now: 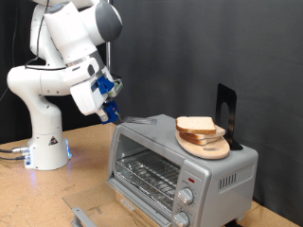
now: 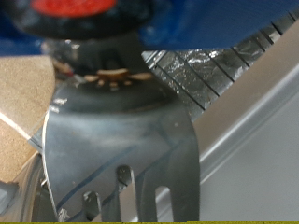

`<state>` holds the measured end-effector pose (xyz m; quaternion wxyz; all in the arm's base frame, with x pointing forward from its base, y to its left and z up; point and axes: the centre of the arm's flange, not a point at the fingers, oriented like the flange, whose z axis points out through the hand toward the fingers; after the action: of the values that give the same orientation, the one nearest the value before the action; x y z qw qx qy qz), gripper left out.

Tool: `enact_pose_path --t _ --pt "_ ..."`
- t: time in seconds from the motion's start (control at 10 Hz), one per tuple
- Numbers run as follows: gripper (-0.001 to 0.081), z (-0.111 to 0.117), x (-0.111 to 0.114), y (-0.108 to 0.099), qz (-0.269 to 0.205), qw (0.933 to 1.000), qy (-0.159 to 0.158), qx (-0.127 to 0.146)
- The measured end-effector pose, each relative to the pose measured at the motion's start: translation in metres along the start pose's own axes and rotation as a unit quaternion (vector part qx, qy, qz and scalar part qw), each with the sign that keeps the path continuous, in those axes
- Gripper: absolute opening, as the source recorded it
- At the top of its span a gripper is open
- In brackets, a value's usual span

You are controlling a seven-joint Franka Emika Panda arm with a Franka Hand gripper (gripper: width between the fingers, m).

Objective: Make a piece of toast with the oven

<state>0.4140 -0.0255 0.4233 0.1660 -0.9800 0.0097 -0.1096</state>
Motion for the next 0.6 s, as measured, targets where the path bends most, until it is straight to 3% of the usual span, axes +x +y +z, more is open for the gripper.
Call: enact_pose_path --t 0.6 --pt "0.0315 0.0114 -0.0053 -0.0004 0.000 0.9999 0.003 -0.010"
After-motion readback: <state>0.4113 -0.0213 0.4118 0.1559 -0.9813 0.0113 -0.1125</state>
